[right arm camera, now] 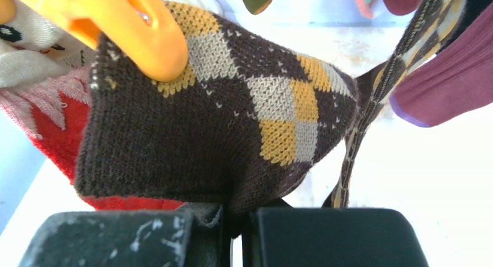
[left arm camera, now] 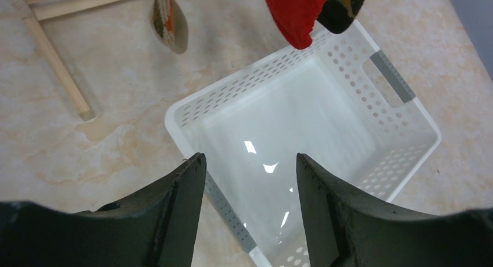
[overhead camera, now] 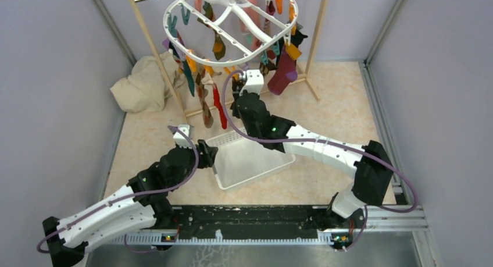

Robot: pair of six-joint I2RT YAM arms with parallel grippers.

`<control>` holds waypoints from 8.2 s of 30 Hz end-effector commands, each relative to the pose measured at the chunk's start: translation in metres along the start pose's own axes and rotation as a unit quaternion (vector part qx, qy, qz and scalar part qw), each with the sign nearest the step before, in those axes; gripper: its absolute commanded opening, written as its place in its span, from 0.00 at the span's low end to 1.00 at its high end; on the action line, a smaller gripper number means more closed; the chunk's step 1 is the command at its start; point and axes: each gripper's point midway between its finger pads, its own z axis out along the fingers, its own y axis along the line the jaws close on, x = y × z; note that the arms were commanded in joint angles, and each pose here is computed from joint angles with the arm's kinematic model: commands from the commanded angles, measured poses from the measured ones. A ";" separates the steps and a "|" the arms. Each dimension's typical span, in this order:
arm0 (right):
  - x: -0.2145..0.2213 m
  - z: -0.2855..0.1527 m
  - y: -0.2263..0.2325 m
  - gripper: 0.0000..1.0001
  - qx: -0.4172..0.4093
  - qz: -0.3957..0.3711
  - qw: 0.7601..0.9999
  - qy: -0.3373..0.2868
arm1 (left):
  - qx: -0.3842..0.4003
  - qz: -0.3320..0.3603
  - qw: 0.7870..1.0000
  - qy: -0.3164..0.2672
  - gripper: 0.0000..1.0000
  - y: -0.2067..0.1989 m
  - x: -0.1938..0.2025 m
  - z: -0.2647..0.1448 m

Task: Remove the socks clipped to the hanger
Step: Remove the sock from the hanger.

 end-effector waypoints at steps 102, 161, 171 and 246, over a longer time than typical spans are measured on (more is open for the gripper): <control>-0.062 -0.092 0.029 0.00 -0.203 0.043 0.968 0.142 | 0.148 0.100 0.970 -0.162 0.74 -0.101 -0.027 0.042; -0.129 -0.113 0.013 0.55 -0.200 -0.037 0.975 -0.093 | 0.006 0.103 0.994 -0.046 0.00 -0.091 -0.019 0.072; -0.142 -0.078 0.045 0.54 -0.200 -0.080 0.969 -0.124 | 0.002 0.107 0.993 -0.042 0.00 -0.089 -0.021 0.069; -0.130 -0.064 0.006 0.83 -0.098 -0.069 0.981 -0.150 | 0.076 0.098 0.992 -0.021 0.00 -0.120 -0.052 0.042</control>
